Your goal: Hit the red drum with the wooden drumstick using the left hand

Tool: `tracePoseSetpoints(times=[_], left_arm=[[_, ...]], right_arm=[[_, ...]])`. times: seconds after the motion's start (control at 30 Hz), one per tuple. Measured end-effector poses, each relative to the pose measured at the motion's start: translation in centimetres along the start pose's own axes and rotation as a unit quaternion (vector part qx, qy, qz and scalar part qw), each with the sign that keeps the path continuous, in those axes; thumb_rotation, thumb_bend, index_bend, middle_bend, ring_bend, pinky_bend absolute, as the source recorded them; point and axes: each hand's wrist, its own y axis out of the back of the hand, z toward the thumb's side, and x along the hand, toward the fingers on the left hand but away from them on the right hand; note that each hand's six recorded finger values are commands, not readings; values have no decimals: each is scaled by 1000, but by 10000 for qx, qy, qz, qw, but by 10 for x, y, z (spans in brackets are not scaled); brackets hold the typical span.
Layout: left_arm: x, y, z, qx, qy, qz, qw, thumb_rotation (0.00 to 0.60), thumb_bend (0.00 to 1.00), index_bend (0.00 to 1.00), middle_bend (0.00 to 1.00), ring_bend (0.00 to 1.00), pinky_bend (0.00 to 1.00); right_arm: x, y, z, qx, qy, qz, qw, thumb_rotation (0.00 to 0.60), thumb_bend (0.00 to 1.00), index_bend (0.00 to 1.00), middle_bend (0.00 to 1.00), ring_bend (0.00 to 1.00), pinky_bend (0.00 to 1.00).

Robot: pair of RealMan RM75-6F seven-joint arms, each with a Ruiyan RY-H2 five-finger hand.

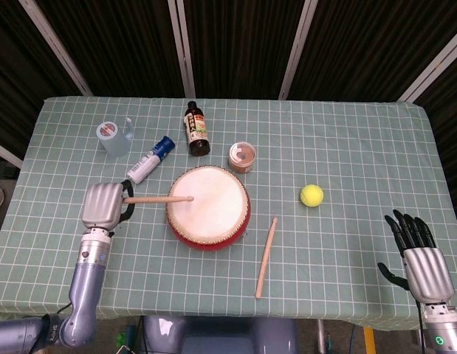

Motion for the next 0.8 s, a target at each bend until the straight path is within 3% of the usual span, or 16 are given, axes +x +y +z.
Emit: tracePoseSetpoints(times=[0.1,0.17,0.27,0.43,0.53,0.67,0.8], left_arm=[[-4,39,27,-768,-642,842,9914,600,508,732,1000,1000,975],[-9,66,41,-1292,-991,1299,9781,600,508,730,1000,1000,975],[-12,89,51,-1640,-1220,1656,9648,600,507,729,1000,1000,975],[-5,102,53,-1645,-1151,1902,9610,600,507,726,1000,1000,975],[0,79,45,-1232,-995,1632,9738,600,508,725,1000,1000,975],[9,22,13,-288,-442,781,9956,600,509,725,1000,1000,975],[4,-32,-22,542,168,-331,9978,600,509,724,1000,1000,975]], right_arm=[[0,-1,-1,4,-14,31,10000,600,264,0,0,0,66],[0,-1,-1,3,-14,47,10000,600,264,0,0,0,66],[0,-1,0,10,-4,54,10000,600,264,0,0,0,66],[-1,-2,0,20,6,63,10000,600,264,0,0,0,66],[-1,-1,0,17,-2,53,10000,600,264,0,0,0,66],[-1,0,-1,16,-23,25,10000,600,264,0,0,0,66],[0,0,-1,7,-22,33,10000,600,264,0,0,0,66]])
